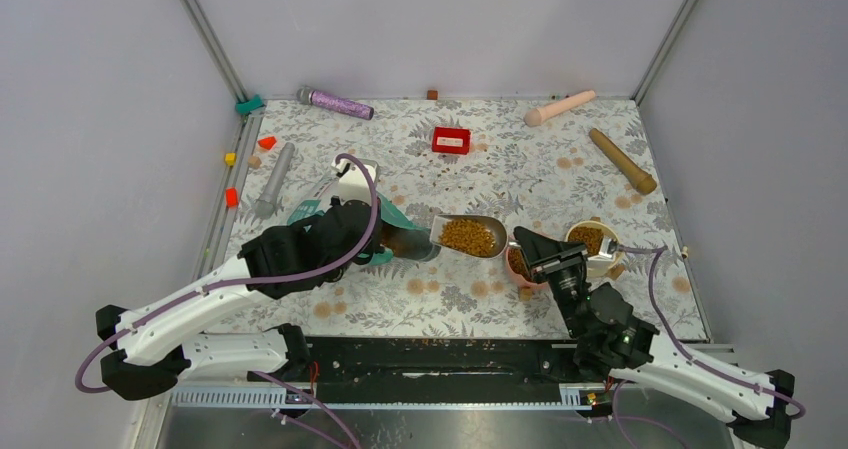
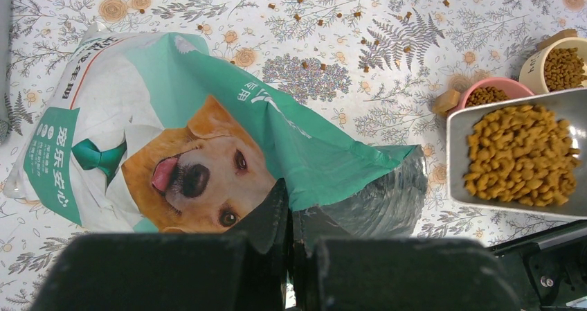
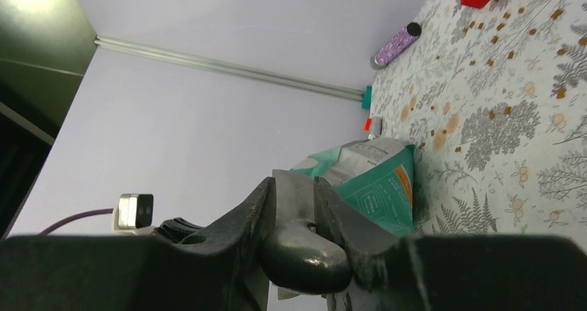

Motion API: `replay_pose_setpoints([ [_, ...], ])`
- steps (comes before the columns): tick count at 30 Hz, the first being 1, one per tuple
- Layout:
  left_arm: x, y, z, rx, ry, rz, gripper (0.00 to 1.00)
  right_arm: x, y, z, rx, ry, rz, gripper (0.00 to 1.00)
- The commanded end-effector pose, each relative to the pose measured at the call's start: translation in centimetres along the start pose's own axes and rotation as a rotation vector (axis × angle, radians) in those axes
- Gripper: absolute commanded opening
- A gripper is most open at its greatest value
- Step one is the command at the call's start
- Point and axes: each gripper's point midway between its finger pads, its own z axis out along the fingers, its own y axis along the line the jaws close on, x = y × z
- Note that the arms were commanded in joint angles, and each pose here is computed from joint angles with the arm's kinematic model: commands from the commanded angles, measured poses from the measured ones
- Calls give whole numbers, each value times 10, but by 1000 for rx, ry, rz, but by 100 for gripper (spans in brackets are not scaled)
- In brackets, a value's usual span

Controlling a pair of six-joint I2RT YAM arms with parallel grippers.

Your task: Serve the pet food

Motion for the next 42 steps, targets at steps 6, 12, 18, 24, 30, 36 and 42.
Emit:
replay_pose_setpoints([
  [6, -44, -20, -10, 79, -141, -146, 0, -62, 13, -14, 33, -202, -13, 0],
  [12, -42, -22, -8, 80, -132, -139, 0, -90, 8, -22, 100, -302, -92, 0],
  [18, -40, -23, -5, 76, -124, -132, 0, -110, 2, -25, 158, -413, -128, 0],
  [24, -37, -26, -2, 80, -110, -123, 0, -116, 5, -13, 212, -495, -169, 0],
  [30, -37, -26, -3, 85, -110, -125, 0, -99, 6, 33, 148, -415, -24, 0],
  [36, -35, -29, -1, 92, -99, -117, 0, -96, 12, 63, -25, -434, 145, 0],
  [42, -34, -31, -1, 98, -94, -115, 0, -114, 23, 72, -112, -525, 207, 0],
])
